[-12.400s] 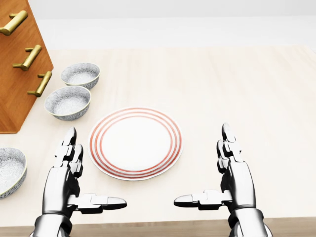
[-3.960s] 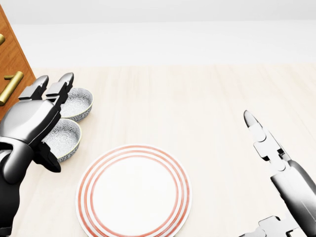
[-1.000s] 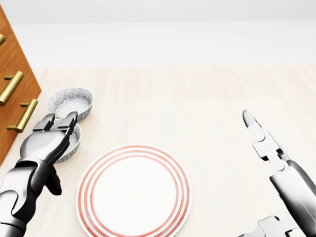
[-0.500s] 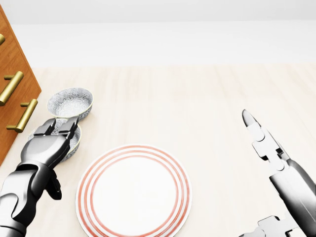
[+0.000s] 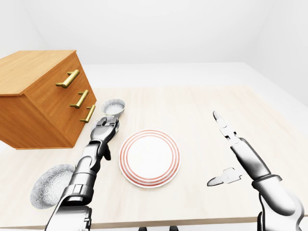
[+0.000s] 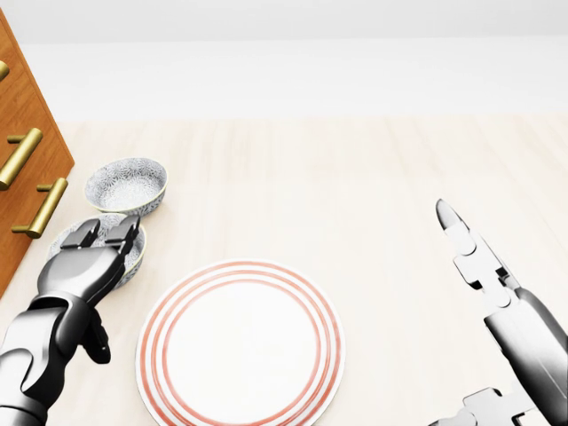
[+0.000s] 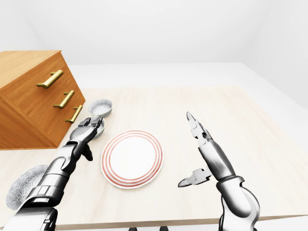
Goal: Put the bowl in the middle on the plate.
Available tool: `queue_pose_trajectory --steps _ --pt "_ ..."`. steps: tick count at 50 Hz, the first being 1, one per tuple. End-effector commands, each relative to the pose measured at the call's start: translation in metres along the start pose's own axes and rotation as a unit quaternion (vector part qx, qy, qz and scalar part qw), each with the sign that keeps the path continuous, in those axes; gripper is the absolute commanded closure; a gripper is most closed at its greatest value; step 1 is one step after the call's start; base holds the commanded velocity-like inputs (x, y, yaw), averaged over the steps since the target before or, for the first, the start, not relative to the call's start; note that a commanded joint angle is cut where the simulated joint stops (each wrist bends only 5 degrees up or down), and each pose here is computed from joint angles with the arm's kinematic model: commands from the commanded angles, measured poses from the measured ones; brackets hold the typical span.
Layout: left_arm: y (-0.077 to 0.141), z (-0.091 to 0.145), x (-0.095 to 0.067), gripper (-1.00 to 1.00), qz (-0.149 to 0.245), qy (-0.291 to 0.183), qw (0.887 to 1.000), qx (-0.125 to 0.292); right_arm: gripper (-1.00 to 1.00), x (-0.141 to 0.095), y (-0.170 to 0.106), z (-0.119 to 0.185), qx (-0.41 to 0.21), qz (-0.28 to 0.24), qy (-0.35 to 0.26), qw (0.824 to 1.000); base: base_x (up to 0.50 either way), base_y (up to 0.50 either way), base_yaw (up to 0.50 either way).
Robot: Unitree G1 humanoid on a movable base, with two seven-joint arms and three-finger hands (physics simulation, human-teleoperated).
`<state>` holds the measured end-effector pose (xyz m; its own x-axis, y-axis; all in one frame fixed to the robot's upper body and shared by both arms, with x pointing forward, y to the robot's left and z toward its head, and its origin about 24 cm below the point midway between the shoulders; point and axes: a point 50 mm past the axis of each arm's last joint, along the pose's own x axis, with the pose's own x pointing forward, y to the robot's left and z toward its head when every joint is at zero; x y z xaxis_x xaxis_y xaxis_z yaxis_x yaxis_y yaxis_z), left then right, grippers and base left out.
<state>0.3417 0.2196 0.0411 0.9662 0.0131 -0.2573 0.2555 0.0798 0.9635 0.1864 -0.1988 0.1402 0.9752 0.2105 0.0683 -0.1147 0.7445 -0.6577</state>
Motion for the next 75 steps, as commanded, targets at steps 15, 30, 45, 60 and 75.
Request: queue_pose_trajectory --steps 15,30,45,60,75 --pt "-0.005 -0.003 0.002 -1.00 -0.008 0.007 1.000 -0.003 -1.00 -0.002 -0.002 0.011 -0.016 0.001 -0.017 1.000 0.19 0.01 0.00" --pt "-0.005 -0.002 0.002 -1.00 -0.010 0.004 1.000 -0.001 -1.00 -0.002 -0.002 0.010 -0.015 0.001 -0.015 1.000 0.18 0.01 0.00" --pt "-0.009 -0.003 0.003 -1.00 -0.021 0.008 1.000 0.005 -1.00 0.000 0.000 0.001 -0.001 0.001 -0.002 1.000 0.17 0.01 0.00" --pt "-0.012 -0.004 0.003 -1.00 -0.019 0.010 1.000 0.000 -1.00 0.000 -0.001 0.004 -0.007 0.001 -0.008 1.000 0.17 0.01 0.00" --pt "-0.013 -0.001 0.005 -1.00 -0.012 0.009 1.000 -0.014 -1.00 -0.001 -0.001 0.006 -0.009 0.002 -0.010 1.000 0.15 0.01 0.00"
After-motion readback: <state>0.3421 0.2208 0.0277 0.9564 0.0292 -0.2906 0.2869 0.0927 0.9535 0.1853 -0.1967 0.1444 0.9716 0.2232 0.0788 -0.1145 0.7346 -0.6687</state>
